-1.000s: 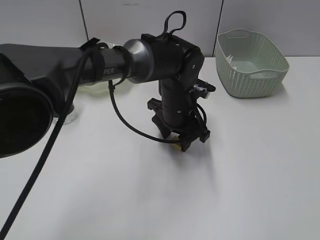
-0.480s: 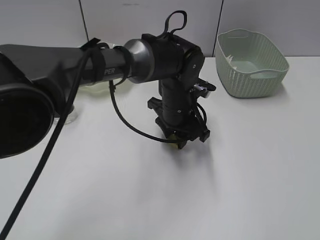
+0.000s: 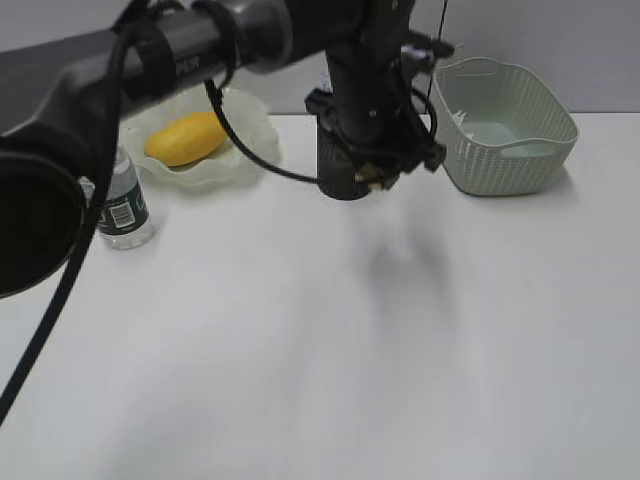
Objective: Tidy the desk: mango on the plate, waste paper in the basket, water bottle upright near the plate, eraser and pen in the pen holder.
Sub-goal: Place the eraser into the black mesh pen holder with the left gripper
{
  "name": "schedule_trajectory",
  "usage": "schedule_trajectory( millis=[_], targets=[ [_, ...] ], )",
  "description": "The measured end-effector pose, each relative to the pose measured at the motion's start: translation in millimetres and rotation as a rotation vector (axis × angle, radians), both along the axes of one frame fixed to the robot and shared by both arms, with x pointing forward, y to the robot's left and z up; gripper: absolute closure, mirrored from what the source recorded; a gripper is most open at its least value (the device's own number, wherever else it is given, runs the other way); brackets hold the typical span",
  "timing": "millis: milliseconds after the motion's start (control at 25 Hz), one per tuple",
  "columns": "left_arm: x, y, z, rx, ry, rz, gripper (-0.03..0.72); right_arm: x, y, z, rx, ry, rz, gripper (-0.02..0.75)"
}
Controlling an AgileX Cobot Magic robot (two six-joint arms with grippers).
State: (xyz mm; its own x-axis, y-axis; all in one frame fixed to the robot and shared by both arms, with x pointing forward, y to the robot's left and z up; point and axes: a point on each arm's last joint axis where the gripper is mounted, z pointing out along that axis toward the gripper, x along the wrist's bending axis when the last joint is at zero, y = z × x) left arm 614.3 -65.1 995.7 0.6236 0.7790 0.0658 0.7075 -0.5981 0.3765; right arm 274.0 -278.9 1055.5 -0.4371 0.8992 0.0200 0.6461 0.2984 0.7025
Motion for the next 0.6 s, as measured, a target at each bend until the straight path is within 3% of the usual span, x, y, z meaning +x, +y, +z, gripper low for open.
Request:
schedule_trajectory(
  millis=[120,280,440,600],
  targets=[
    [14.7,10.6,33.1,-0.073,-0.088,0.032,0.393,0.0,0.0,0.0,0.000,0.000,0.000,0.304],
    [38.8,27.0,49.8,-0.149,-0.194,0.075,0.393,0.0,0.0,0.0,0.000,0.000,0.000,0.304],
    [54.3,34.4,51.7,-0.200,-0.262,0.092,0.393,0.0,0.0,0.0,0.000,0.000,0.000,0.304],
    [67.3,35.0,35.2,-0.217,-0.286,0.100,0.393,0.0,0.0,0.0,0.000,0.000,0.000,0.304]
  ],
)
